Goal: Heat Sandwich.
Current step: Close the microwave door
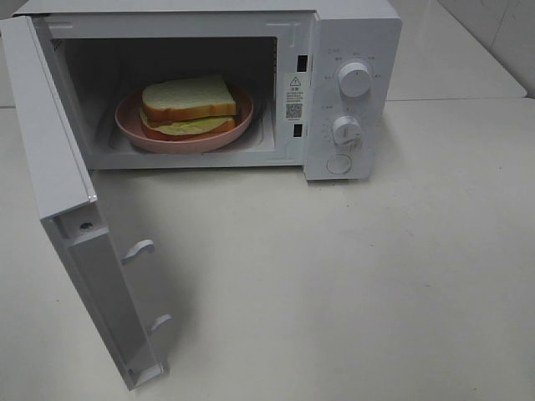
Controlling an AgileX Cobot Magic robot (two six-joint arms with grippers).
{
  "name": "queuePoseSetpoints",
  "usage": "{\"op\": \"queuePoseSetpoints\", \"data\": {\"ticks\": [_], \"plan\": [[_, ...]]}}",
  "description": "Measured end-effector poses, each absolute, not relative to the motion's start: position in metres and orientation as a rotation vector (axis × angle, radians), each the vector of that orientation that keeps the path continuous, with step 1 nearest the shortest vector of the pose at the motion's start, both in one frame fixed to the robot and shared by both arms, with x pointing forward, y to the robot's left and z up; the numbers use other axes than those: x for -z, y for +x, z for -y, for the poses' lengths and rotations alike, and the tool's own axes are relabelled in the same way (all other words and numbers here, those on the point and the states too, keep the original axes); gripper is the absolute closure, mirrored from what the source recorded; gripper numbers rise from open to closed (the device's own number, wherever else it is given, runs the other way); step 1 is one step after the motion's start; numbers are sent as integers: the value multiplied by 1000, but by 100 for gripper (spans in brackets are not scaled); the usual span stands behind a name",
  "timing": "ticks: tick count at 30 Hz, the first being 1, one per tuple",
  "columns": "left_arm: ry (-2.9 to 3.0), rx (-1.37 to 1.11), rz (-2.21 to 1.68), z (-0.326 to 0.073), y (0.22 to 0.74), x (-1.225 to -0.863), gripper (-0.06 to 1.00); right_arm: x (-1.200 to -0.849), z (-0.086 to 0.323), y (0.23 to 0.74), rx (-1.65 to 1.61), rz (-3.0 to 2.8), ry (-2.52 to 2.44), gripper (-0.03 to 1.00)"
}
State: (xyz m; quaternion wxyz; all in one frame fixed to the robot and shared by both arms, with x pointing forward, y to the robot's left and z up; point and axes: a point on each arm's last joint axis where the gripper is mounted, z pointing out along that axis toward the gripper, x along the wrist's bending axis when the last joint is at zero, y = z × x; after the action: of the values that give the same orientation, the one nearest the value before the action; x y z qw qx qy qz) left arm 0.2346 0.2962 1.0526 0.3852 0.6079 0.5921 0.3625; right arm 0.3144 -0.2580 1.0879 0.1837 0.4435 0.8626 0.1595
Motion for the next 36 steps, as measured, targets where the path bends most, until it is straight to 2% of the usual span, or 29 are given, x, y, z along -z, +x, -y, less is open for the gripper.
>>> {"op": "queuePoseSetpoints", "data": {"ticks": [12, 23, 36], "plan": [[1549, -923, -1508, -296, 235, -1053, -5, -1051, 294, 281, -525, -2274, 1379, 20], [1549, -923, -1508, -296, 235, -1053, -5, -1055, 304, 264, -807, -1955, 1468, 20], [1549, -923, -1508, -296, 235, -1053, -5, -1049, 309, 250, -790, -1712, 1632, 20]]}}
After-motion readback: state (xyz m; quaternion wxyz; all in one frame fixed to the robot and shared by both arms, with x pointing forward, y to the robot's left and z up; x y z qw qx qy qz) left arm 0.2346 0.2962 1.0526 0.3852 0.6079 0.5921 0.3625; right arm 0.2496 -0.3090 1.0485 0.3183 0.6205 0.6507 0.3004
